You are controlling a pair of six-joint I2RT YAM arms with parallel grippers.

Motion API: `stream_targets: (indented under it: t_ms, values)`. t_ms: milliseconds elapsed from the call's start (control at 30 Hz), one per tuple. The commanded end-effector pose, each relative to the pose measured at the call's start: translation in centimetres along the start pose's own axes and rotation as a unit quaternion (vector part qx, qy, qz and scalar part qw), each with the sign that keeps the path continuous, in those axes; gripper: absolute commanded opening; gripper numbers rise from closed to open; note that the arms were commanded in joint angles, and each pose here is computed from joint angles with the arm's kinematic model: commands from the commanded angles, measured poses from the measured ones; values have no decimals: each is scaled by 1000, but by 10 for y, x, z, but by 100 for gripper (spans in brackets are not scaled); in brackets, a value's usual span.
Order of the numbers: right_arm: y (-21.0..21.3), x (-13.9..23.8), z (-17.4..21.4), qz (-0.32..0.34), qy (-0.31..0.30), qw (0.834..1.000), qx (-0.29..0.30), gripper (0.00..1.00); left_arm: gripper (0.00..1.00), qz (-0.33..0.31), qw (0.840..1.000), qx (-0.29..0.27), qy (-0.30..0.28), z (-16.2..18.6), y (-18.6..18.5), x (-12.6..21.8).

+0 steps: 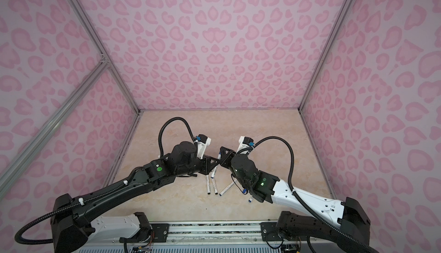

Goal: Insert the pens into the pen caps
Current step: 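Press the blue cap fully onto the white marker held by the left gripper, then open the right gripper off the cap while the left carries the capped marker away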

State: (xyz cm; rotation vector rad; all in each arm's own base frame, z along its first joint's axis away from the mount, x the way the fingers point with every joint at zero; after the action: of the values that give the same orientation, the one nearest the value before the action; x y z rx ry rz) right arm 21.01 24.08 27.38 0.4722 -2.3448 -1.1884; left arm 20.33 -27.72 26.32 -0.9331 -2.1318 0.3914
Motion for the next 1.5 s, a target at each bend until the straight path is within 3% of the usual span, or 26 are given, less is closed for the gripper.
stream_targets:
  t_ms: [0, 200, 267, 367, 433, 767, 1100, 1467]
  values:
    - [24, 5, 20, -74, 79, 994, -20, 0, 3, -105, 987, 25, -122, -36, 23, 5]
    - [26, 7, 19, -81, 73, 994, -9, 1, 3, -101, 988, 32, -112, -34, 25, 0]
    - [24, 10, 15, -77, 59, 995, -6, 15, 3, -105, 988, 33, -111, -32, 27, 0]
    - [17, 16, 4, -53, 28, 998, -4, 55, 3, -113, 987, 36, -107, -30, 31, -1]
    - [12, 23, -5, -38, 13, 999, -1, 67, 3, -121, 987, 39, -102, -27, 34, -3]
    - [-16, 47, -29, 6, -37, 999, 6, 68, 3, -181, 977, 67, -87, -20, 65, 0]
    - [-41, 30, -27, 72, 10, 996, 56, 68, 3, -345, 922, 175, -37, -1, 183, 11]
    - [-62, 28, -24, 117, 19, 989, 87, 65, 3, -417, 889, 187, 26, 22, 223, -6]
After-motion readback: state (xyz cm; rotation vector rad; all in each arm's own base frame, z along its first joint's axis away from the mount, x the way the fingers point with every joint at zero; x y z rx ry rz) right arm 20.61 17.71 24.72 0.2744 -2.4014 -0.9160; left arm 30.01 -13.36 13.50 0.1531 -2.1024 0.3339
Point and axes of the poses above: each gripper's point midway between its finger pads, its own x axis back along the fingers, its own y axis along the line the jaws close on, z = x × y, the point moved 6 cm from there along x, back along the fingers, and after that the axes turned 1 degree about -x, right-handed, at the moved point
